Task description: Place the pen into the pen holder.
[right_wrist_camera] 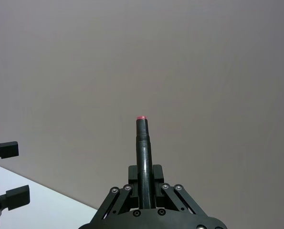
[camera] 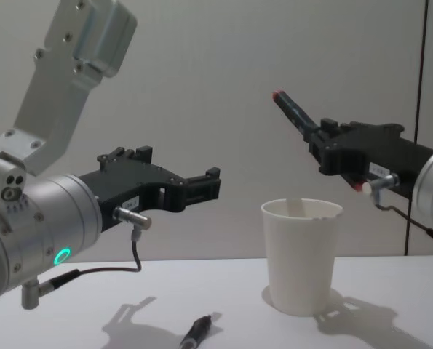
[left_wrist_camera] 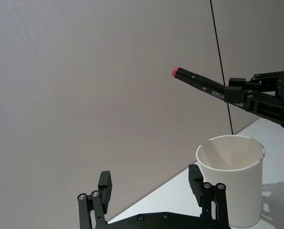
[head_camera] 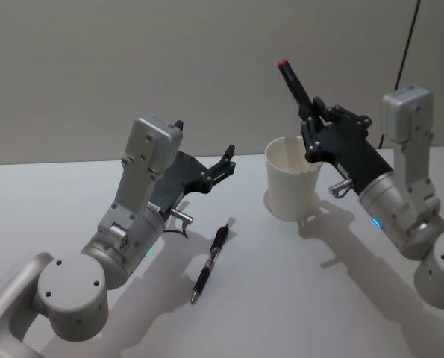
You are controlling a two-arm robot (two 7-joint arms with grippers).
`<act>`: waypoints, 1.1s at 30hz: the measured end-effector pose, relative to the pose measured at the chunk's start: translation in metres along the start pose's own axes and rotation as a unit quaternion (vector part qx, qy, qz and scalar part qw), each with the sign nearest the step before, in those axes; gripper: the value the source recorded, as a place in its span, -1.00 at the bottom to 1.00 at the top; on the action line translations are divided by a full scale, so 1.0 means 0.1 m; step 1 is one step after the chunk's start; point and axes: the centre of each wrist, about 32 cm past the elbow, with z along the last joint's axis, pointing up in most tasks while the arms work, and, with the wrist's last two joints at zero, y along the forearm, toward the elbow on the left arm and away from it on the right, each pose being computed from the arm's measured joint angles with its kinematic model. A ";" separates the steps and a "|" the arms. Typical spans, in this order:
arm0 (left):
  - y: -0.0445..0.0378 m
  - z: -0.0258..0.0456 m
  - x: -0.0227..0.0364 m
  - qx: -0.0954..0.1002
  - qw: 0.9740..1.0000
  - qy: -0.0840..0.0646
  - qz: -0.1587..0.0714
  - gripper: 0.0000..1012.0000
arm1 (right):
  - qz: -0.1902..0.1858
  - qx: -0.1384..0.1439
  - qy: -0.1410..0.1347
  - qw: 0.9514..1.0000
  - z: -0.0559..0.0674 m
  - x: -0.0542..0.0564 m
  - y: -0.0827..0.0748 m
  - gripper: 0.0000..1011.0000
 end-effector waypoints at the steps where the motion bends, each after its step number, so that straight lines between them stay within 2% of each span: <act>1: 0.000 0.000 0.000 0.000 1.000 0.000 0.000 0.98 | 0.001 0.002 -0.002 1.000 0.00 0.00 0.01 -0.66; 14: 0.000 0.000 0.000 0.000 1.000 0.000 0.000 0.98 | 0.004 0.026 -0.024 0.999 -0.12 -0.03 0.15 -0.66; 25: 0.000 0.000 0.000 0.000 1.000 0.000 0.000 0.98 | 0.006 0.035 -0.039 0.999 -0.27 -0.06 0.27 -0.66; 33: 0.000 0.000 0.000 0.000 1.000 0.000 0.000 0.98 | 0.014 0.042 -0.047 0.998 -0.33 -0.10 0.36 -0.66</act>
